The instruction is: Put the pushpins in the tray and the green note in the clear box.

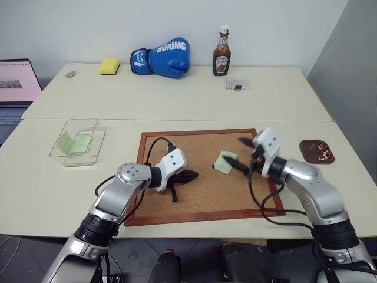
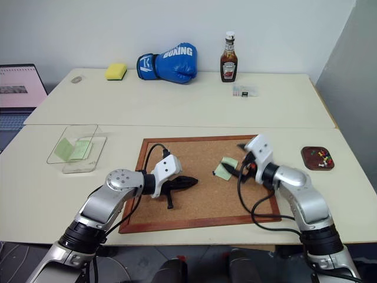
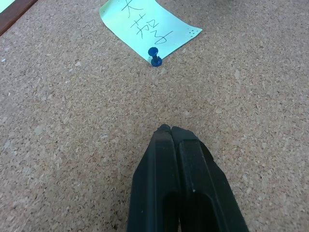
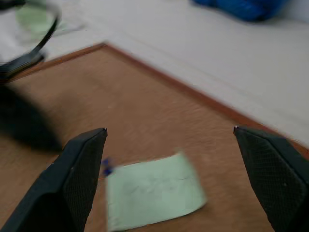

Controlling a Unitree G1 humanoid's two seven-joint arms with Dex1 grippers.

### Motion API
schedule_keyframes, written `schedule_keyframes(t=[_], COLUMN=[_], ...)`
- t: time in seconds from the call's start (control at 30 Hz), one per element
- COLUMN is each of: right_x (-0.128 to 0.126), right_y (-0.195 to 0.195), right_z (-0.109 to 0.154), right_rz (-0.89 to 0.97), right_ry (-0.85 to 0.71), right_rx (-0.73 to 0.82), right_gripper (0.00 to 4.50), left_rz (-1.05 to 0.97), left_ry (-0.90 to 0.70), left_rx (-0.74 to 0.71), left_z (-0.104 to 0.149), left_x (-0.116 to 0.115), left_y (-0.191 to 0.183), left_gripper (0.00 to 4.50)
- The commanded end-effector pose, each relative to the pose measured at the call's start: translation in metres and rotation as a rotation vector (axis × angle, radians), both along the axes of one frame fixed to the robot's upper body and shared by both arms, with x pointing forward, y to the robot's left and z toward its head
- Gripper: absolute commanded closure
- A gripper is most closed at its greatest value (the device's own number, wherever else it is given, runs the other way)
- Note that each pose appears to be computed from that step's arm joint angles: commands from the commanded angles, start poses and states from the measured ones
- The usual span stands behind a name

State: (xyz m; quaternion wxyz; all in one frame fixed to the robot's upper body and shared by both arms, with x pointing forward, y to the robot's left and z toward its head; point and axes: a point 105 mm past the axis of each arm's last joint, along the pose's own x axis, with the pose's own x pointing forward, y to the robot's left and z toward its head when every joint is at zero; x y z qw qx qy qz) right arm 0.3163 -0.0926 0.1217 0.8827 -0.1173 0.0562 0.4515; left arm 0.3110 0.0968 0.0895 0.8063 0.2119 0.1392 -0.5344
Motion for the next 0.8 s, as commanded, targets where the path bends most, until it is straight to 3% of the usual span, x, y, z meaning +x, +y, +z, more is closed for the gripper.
schedule_keyframes(t=[0.03,0.43,0.57,0.8], right_x=[-0.007,0.013,0.015,0.012], right_y=[0.018,0.038,0.042,0.042], right_z=[0.003,-0.016,-0.017,-0.020], right_rz=[0.089,0.075,0.081,0.104], right_ry=[-0.024,-0.026,-0.026,-0.021], right_rx=[-0.001,-0.014,-0.004,-0.021], right_gripper=[0.04,0.04,0.63,2.16], left_rz=[-0.008,-0.002,0.001,0.003], left_ry=[0.018,0.017,0.014,0.015], left_rx=[0.010,0.009,0.006,0.007], left_z=[-0.004,-0.004,-0.003,-0.003], left_x=[-0.003,-0.004,-0.003,-0.003], left_y=[0.001,0.002,0.001,0.002], left_gripper=[4.50,4.50,4.50,4.50])
